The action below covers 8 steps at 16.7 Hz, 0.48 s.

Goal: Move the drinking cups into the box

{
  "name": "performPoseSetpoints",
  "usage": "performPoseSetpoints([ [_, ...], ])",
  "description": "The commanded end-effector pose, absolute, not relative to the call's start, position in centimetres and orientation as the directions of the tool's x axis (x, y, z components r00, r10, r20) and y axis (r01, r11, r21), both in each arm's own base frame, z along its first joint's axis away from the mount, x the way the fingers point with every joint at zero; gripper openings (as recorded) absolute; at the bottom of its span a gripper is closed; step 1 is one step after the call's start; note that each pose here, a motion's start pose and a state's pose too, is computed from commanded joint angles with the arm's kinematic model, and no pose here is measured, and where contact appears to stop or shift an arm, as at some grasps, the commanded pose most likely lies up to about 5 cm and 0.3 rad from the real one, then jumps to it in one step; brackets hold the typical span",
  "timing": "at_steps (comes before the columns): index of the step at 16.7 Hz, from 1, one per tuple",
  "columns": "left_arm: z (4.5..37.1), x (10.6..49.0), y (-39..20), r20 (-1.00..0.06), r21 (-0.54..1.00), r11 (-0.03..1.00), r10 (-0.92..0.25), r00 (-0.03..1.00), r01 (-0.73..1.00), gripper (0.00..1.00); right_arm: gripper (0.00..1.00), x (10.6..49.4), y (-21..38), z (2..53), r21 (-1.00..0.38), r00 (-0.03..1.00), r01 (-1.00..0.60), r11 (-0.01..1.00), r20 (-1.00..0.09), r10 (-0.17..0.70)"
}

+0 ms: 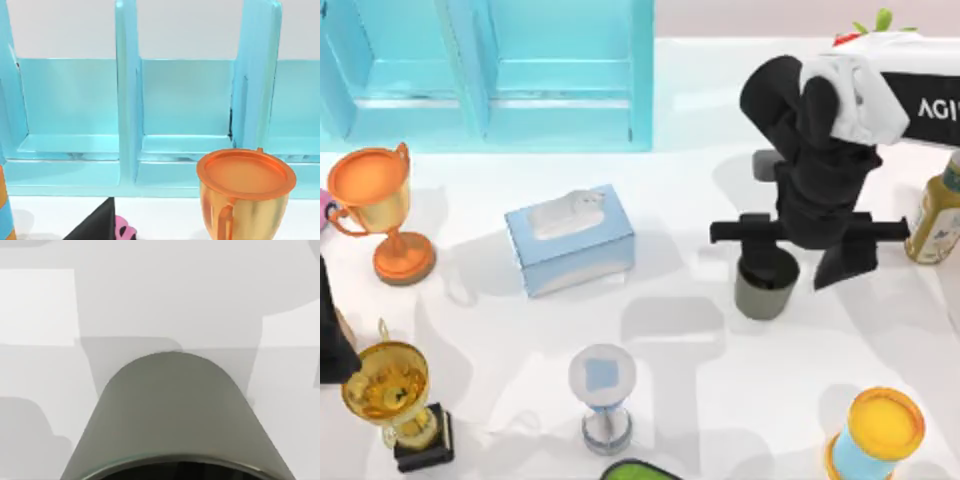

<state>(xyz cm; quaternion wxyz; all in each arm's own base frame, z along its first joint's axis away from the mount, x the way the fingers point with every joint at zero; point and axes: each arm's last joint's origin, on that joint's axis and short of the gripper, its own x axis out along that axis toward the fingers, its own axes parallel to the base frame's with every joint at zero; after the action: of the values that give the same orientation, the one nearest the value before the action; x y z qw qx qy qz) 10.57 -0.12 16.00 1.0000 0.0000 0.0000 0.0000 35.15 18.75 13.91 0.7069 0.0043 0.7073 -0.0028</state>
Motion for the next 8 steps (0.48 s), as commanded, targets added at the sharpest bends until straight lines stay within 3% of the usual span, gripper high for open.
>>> performPoseSetpoints([
  [4,16.0,10.57,-0.12,0.0,0.0,1.0,0.0,1.0,0.0,1.0,0.02,35.15,18.75,13.91,0.002,0.0,0.01,1.0,-1.0,0.002],
  [8,16.0,10.57,-0.12,0.0,0.0,1.0,0.0,1.0,0.0,1.0,0.0,35.15,18.75,13.91,0.002,0.0,0.01,1.0,-1.0,0.002],
])
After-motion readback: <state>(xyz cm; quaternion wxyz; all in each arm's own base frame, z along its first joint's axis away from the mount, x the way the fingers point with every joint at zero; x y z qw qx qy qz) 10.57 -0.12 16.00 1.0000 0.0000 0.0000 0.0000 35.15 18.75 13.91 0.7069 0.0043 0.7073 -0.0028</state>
